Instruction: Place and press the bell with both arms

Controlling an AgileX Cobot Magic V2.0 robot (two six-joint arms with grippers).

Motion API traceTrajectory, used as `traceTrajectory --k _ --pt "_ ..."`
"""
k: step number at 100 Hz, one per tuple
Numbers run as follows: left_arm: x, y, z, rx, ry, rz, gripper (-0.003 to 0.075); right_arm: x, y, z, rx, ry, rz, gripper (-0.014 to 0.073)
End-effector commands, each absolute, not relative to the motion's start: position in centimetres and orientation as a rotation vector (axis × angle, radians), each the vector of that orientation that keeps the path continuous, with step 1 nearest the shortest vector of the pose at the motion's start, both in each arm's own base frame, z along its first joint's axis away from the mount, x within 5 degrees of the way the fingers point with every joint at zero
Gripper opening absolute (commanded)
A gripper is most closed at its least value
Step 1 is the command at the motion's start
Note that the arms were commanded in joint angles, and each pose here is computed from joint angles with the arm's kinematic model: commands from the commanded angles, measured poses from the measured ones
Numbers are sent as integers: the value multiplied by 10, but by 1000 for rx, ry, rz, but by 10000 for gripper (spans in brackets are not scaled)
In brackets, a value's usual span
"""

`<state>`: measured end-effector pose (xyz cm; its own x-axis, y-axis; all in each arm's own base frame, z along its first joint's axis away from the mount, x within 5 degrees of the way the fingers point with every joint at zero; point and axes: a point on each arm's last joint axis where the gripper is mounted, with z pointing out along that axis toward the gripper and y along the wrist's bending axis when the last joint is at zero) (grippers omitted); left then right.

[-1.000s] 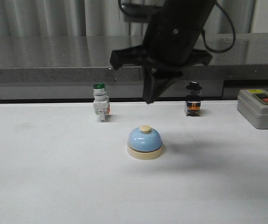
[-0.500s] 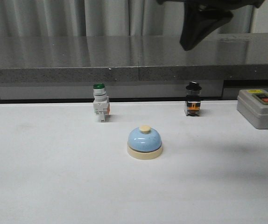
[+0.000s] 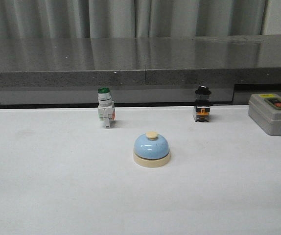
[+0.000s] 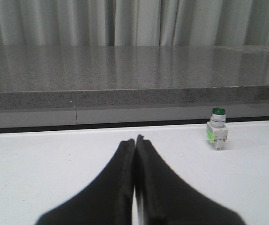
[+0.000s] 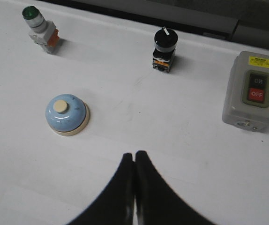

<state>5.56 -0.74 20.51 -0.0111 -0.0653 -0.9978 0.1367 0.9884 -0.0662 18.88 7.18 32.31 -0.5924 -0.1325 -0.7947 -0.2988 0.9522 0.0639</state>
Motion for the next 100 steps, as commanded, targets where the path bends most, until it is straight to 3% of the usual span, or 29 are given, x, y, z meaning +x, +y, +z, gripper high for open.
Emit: traceTrajectory --k 1,47,100 --pt "55 -8 199 51 1509 -176 -20 170 63 340 -281 2035 261 -60" --pt "55 -8 199 51 1509 -176 -20 78 29 329 -240 1748 310 -60" --pt "55 -8 199 51 1509 -176 -20 71 26 328 -236 1719 315 -60"
